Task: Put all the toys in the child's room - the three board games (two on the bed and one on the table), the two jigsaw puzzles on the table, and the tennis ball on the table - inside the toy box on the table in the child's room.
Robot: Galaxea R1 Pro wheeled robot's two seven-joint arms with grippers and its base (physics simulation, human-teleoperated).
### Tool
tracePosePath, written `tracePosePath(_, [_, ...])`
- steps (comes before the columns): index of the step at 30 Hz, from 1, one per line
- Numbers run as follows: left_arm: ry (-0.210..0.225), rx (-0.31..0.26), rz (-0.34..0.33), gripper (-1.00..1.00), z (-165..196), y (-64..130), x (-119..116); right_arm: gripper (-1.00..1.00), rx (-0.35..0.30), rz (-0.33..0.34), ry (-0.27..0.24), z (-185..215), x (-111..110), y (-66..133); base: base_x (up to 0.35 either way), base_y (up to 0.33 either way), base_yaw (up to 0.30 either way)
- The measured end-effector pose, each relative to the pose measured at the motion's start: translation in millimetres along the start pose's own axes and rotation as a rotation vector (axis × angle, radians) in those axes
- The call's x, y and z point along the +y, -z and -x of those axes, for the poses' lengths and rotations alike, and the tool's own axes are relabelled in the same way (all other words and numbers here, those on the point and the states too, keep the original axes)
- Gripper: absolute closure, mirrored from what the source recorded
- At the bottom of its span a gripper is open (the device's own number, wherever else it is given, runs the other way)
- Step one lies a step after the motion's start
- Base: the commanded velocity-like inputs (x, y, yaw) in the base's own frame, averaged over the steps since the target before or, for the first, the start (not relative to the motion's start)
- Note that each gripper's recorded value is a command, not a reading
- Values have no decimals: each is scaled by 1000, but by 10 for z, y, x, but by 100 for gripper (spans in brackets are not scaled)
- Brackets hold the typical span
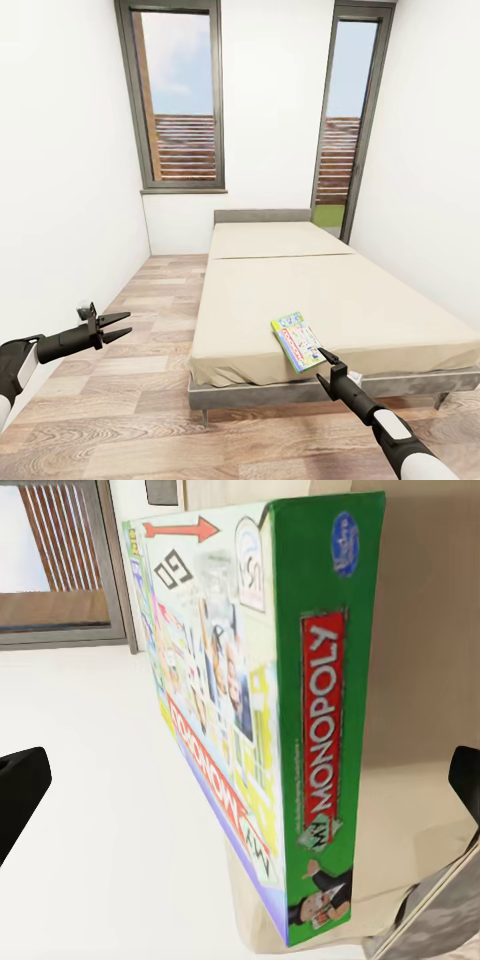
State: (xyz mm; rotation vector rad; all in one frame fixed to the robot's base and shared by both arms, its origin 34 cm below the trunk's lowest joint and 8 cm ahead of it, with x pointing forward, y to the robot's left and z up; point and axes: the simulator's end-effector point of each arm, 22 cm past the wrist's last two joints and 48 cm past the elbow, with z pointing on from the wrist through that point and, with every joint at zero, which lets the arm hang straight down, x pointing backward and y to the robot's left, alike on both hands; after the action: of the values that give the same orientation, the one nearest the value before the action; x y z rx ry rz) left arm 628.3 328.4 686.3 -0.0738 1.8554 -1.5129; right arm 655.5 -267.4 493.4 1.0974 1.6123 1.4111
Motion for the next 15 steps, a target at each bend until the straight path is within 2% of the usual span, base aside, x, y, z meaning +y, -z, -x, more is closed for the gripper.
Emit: tracePosePath(15, [2, -9, -3, -100, 21, 14, -6, -100, -1, 0, 0, -1, 0, -1, 0, 0, 0])
